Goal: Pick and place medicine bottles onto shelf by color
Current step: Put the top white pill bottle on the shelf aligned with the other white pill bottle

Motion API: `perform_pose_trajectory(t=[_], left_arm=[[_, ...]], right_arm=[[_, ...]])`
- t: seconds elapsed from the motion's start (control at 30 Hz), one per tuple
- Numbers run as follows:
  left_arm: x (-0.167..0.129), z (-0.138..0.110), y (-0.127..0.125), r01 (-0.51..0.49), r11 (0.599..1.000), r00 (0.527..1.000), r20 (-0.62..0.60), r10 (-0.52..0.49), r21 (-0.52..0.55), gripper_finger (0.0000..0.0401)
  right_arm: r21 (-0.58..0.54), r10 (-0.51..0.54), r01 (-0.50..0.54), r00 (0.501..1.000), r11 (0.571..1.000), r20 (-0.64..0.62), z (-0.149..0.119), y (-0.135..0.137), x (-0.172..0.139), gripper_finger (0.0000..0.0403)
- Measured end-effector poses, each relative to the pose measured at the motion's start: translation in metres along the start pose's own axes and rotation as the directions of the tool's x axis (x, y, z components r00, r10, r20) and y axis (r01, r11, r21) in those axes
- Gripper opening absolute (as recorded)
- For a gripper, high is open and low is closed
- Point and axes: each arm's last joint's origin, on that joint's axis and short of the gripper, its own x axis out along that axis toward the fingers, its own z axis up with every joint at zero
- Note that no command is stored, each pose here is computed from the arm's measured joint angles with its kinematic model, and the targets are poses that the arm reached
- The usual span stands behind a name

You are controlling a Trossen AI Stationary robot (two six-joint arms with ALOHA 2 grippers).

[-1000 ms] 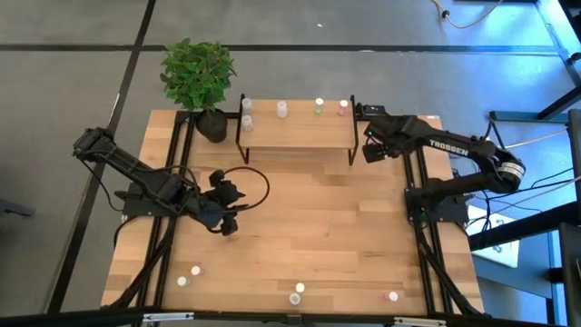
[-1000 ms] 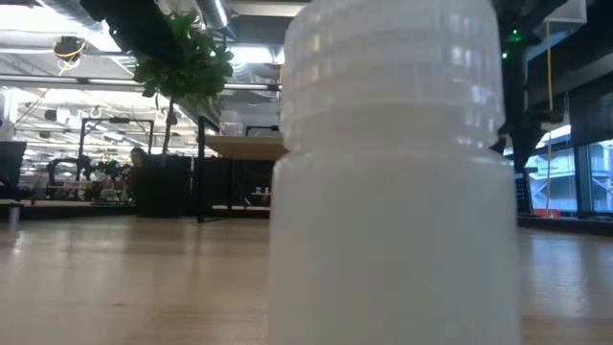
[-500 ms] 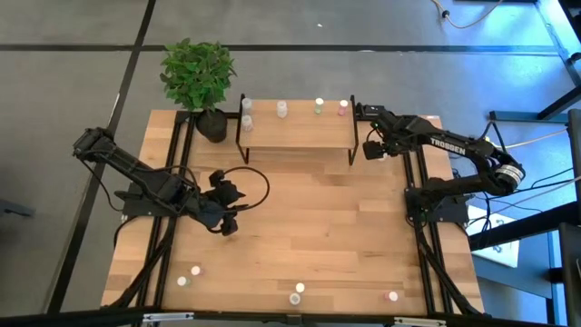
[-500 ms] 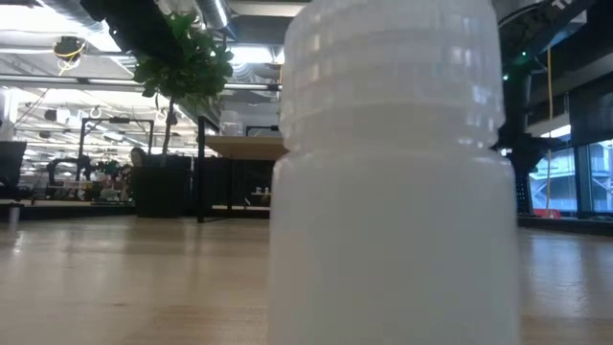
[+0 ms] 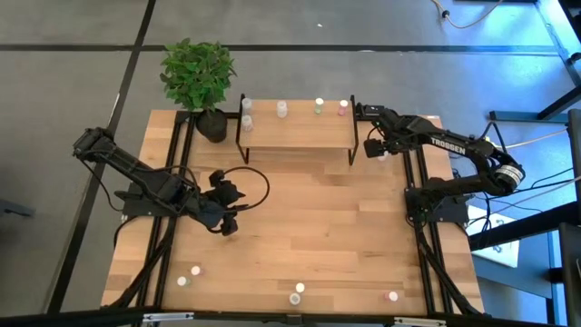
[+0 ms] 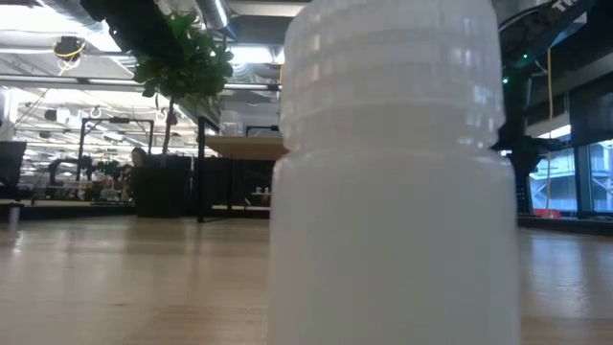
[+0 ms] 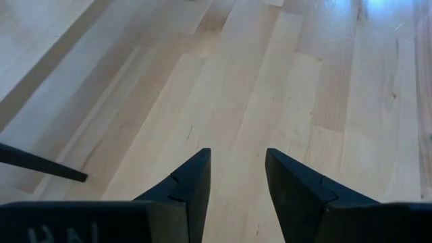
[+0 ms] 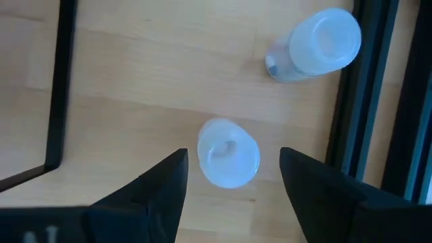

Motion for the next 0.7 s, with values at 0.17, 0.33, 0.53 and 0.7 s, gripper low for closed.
perform_pose_trajectory(t=[0.17, 0.33, 0.53, 0.7], left_arm=[[0.000, 0.000, 0.000, 0.000, 1.000, 1.000, 0.000, 0.000, 0.000, 0.0135], [0.000, 0.000, 0.000, 0.000, 1.000, 1.000, 0.000, 0.000, 0.000, 0.0135], [0.000, 0.000, 0.000, 0.000, 1.000, 1.000, 0.000, 0.000, 0.000, 0.0135], [0.000, 0.000, 0.000, 0.000, 1.000, 1.000, 0.000, 0.000, 0.000, 0.0135]], right_arm=[[-0.007, -0.014, 0.014, 1.000, 1.000, -0.023, 0.000, 0.001, 0.005, 0.0236], [-0.017, -0.037, 0.037, 0.998, 0.999, -0.044, 0.001, 0.004, 0.012, 0.0236], [-0.021, -0.049, 0.047, 0.997, 0.999, -0.060, 0.002, 0.006, 0.018, 0.0236], [-0.043, -0.057, 0.054, 0.996, 0.998, -0.073, 0.002, 0.006, 0.021, 0.0236]])
